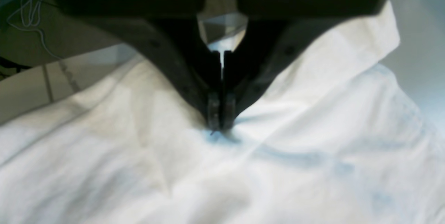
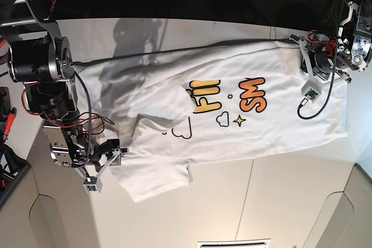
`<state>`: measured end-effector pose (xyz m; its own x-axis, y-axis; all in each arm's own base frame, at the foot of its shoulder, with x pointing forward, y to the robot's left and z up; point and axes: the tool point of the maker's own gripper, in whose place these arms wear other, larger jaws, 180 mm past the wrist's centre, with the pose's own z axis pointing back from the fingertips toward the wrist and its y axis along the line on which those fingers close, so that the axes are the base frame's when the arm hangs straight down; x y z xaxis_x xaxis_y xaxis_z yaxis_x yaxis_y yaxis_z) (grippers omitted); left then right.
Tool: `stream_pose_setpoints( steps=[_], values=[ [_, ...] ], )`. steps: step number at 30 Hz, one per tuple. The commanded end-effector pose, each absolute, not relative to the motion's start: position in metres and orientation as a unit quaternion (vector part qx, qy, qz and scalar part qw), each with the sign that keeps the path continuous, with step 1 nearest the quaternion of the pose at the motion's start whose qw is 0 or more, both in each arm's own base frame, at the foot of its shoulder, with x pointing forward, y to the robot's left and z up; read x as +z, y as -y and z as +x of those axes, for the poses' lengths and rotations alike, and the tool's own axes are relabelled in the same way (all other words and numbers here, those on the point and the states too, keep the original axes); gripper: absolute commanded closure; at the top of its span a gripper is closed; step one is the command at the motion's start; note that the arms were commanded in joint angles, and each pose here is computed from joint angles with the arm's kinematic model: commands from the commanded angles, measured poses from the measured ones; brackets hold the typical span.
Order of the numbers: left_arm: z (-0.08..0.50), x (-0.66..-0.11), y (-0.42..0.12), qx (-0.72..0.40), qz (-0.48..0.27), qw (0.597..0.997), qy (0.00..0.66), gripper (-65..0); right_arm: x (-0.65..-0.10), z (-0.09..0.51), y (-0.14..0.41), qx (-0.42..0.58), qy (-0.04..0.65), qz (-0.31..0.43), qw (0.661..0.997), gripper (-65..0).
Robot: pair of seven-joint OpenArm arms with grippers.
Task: Layout the t-shirt on the table in an organized manner, then fold the t-shirt properly
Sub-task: 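Drag the hem with the right gripper to spread the shirt flat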
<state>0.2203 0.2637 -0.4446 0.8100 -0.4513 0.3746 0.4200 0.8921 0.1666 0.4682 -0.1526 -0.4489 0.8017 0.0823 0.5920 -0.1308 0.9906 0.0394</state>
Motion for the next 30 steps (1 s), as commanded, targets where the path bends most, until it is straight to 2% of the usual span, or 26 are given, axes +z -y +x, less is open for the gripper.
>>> stream_pose_setpoints(
  steps=[1,6,11,16,20,25,27,30],
  values=[
    [0.230,-0.435,-0.268,-0.233,0.045,0.946,0.223,0.0,-0.426,0.489,0.154,0.048,0.342,0.042,0.938,-38.1],
    [0.230,-0.435,-0.268,-0.232,0.045,0.946,0.223,0.0,-0.411,0.503,0.152,0.042,0.390,0.050,0.918,-38.1],
    [0.230,-0.435,-0.268,-0.232,0.045,0.946,0.222,0.0,-0.407,0.507,0.165,0.014,0.400,0.020,0.916,-38.0],
    [0.230,-0.435,-0.268,-0.232,0.045,0.946,0.223,0.0,-0.418,0.499,0.170,0.006,0.392,0.012,0.920,-38.0],
    [0.230,-0.435,-0.268,-0.232,0.045,0.946,0.223,0.0,-0.439,0.480,0.157,0.014,0.373,0.047,0.927,-38.0],
    [0.230,-0.435,-0.268,-0.232,0.045,0.946,0.223,0.0,-0.461,0.457,0.153,0.022,0.350,0.057,0.935,-37.8],
    [0.230,-0.435,-0.268,-0.232,0.045,0.946,0.223,0.0,-0.463,0.454,0.146,0.035,0.348,0.072,0.934,-30.6],
    [0.231,-0.434,-0.267,-0.233,0.045,0.945,0.225,0.0,-0.457,0.457,0.138,0.051,0.354,0.090,0.929,-7.4]
  ],
)
